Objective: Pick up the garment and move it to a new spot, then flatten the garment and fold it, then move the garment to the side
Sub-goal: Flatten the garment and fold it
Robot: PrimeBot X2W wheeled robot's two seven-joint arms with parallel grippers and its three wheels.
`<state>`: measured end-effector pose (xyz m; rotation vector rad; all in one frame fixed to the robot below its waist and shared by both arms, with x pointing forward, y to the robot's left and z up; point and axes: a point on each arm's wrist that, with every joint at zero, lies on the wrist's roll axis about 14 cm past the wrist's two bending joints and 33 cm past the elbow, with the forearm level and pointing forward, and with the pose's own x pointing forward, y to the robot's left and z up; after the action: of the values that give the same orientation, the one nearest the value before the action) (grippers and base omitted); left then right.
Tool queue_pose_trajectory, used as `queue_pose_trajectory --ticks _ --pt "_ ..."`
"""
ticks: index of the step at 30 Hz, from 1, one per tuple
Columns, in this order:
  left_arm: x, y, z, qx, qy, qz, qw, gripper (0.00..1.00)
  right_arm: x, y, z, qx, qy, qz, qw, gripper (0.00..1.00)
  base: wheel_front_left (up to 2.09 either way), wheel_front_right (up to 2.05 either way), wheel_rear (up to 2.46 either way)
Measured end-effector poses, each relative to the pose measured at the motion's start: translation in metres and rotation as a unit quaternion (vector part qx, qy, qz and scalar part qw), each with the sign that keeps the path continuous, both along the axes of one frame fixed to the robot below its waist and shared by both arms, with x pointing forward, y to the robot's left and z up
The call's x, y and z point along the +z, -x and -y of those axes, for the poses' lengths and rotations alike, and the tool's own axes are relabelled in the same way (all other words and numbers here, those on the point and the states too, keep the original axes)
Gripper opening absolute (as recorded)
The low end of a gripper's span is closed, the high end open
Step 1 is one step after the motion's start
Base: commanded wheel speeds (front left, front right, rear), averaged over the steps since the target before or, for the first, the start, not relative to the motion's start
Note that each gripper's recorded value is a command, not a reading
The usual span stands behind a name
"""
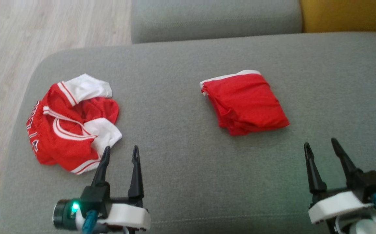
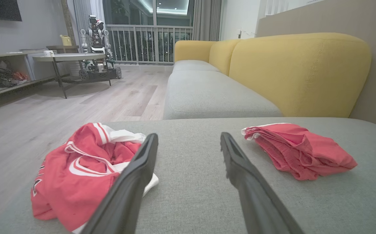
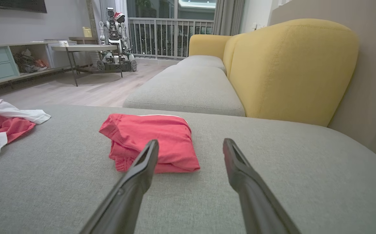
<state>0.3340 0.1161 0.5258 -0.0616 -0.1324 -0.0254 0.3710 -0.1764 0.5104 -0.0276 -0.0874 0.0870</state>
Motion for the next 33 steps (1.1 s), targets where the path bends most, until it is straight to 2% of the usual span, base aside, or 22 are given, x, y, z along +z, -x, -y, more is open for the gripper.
queue_pose_trajectory --ticks 10,24,28,33 --pt "0.003 0.007 0.001 -0.002 -0.008 0.008 1.0 1.0 0.005 0.015 0.005 -0.009 -0.023 0.008 1.0 1.0 0.0 0.0 0.0" --pt "-0.006 0.008 -0.008 0.013 -0.012 -0.007 1.0 1.0 -0.007 0.005 -0.008 0.01 -0.037 -0.012 0.999 1.0 0.0 0.0 0.0" --pt "-0.012 0.007 -0.011 0.019 -0.012 -0.018 1.0 1.0 -0.018 -0.011 -0.019 0.022 -0.046 -0.03 0.998 1.0 0.0 0.0 0.0" --pt "-0.016 0.002 -0.012 0.02 -0.012 -0.026 0.999 1.0 -0.014 -0.057 -0.042 0.048 -0.041 -0.026 0.998 1.0 0.0 0.0 0.0"
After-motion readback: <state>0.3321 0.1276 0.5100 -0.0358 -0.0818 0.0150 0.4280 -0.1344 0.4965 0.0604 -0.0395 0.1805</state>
